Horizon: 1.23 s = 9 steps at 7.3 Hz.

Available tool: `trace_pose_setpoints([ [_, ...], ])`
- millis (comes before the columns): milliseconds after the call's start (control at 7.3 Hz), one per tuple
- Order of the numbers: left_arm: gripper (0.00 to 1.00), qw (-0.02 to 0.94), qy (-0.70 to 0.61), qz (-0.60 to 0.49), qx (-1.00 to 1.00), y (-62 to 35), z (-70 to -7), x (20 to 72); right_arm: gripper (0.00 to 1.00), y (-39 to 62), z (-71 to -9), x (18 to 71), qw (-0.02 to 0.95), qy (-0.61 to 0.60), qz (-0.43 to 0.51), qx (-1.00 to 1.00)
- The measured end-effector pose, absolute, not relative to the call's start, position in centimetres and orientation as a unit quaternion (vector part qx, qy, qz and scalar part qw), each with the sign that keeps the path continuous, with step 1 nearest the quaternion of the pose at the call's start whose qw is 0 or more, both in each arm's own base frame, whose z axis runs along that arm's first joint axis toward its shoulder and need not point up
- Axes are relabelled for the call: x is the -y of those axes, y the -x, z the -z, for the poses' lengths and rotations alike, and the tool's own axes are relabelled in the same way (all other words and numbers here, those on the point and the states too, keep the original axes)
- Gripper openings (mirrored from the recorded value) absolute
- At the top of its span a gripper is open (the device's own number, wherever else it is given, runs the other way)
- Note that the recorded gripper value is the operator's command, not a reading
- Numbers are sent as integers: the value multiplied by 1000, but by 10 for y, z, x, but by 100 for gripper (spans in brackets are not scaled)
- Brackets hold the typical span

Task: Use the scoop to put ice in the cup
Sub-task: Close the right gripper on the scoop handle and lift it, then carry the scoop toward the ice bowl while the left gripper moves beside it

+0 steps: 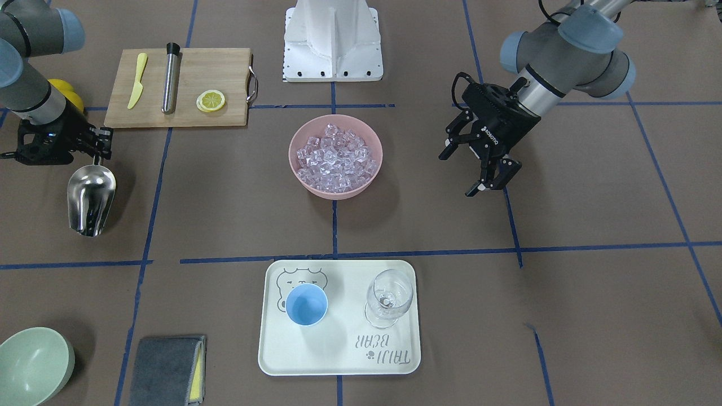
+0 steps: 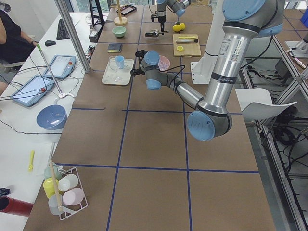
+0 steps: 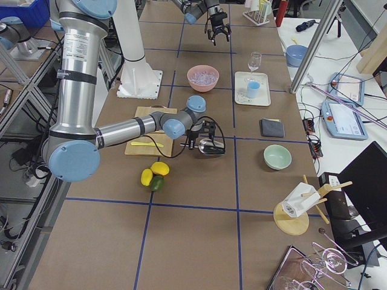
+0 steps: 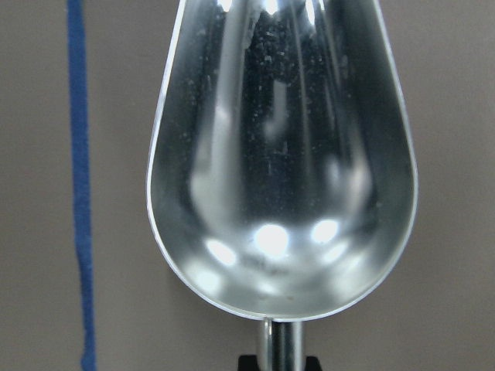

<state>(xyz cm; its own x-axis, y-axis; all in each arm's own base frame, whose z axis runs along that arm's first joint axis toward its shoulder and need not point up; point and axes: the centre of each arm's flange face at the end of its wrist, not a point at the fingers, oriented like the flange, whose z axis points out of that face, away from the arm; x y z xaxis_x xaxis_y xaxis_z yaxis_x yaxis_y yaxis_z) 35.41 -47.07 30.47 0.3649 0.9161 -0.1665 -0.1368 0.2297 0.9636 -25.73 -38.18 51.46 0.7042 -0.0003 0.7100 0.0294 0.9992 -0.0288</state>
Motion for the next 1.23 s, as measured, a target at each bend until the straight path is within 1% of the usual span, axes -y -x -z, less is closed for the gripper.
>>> trace_pose_setpoints([
  [274, 100, 670, -484, -390, -407, -354, -300, 470, 0, 237, -468, 390, 912, -27, 0, 408],
  [548, 100, 668, -486, -388, -409, -353, -296, 469, 0, 227, -431, 391, 906, -80, 20, 416],
  [1096, 100, 669, -485, -382, -414, -353, -293, 470, 0, 226, -387, 414, 893, -160, 56, 418],
  [1233, 100, 670, -484, -381, -415, -353, -292, 470, 0, 224, -382, 420, 891, -179, 84, 409],
])
